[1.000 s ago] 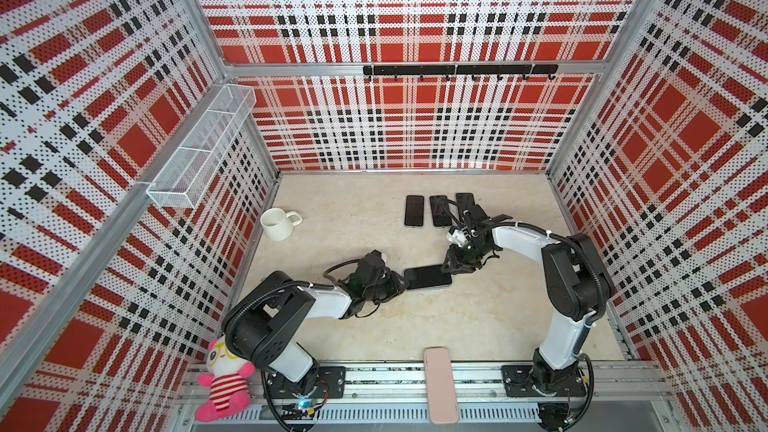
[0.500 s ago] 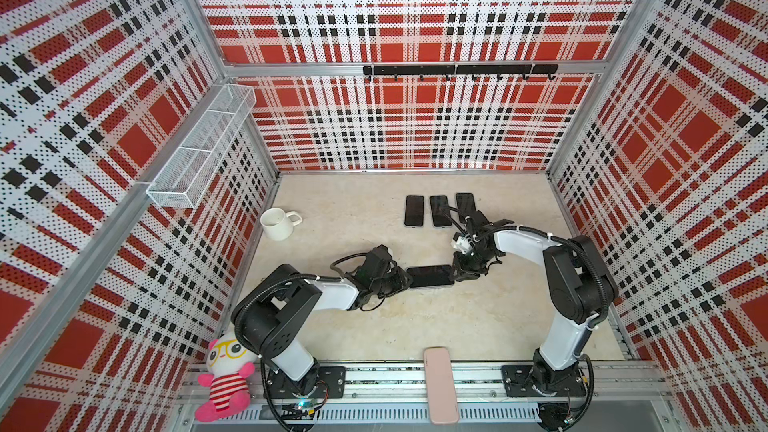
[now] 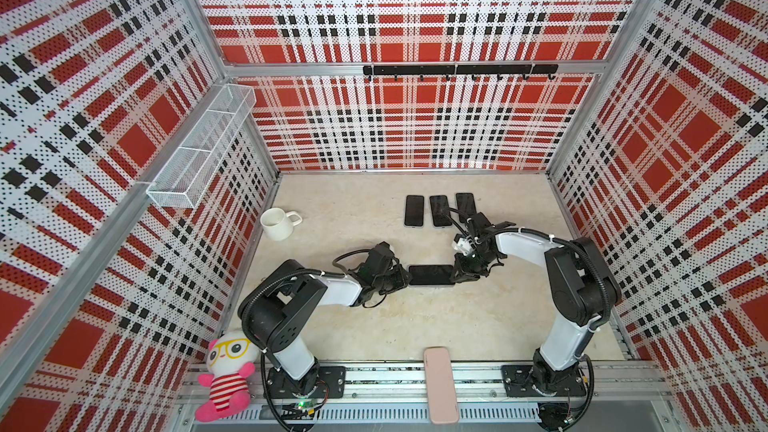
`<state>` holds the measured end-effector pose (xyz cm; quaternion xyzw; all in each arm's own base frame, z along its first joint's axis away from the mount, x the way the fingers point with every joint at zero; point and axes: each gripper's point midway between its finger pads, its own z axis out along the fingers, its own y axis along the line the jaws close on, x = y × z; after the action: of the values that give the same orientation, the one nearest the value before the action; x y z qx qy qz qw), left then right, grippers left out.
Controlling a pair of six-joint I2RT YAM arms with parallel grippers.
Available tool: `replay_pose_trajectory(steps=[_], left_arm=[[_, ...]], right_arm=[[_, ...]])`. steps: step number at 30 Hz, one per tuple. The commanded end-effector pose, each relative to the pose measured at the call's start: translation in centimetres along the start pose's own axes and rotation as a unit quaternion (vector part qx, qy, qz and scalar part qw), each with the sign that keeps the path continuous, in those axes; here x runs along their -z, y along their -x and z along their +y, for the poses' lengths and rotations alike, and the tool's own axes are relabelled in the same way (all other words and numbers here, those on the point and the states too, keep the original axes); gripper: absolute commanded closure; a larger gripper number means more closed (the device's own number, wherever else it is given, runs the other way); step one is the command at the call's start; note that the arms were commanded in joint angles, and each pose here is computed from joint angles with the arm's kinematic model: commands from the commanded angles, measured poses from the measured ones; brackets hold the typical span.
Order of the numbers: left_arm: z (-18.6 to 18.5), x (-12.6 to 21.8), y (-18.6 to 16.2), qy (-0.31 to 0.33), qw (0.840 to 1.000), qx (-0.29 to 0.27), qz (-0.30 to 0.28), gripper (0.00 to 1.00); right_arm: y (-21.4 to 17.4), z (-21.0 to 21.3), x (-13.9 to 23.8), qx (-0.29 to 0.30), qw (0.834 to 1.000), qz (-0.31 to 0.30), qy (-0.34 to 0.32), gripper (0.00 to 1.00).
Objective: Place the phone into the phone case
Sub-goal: 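Push the phone edge into the case rim with the right gripper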
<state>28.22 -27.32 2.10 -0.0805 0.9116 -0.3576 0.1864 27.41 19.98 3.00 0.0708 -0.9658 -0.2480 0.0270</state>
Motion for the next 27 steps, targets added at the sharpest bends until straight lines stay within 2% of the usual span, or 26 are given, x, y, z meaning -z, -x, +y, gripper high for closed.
replay_pose_trajectory(steps=[1,4,8,10,27], left_arm=[[4.0,-1.1,-3.1,0.066,0.996,0.004,0.054,0.82],[4.5,-1.3,-3.5,0.073,0.996,0.003,0.060,0.83],[4.8,-1.3,-3.7,0.077,0.995,0.002,0.064,0.84],[4.9,-1.3,-3.8,0.078,0.995,0.001,0.065,0.85],[4.4,-1.3,-3.5,0.070,0.996,-0.002,0.062,0.85]], right_arm=[[-0.2,1.4,0.1,0.020,1.000,-0.003,0.013,0.80],[-0.2,1.8,1.0,0.023,1.000,-0.012,0.007,0.77],[0.2,0.6,2.5,0.021,0.998,-0.035,-0.044,0.75],[0.1,0.5,2.6,0.018,0.998,-0.039,-0.041,0.75],[-2.8,-2.1,-0.8,-0.017,0.997,0.019,-0.071,0.82]])
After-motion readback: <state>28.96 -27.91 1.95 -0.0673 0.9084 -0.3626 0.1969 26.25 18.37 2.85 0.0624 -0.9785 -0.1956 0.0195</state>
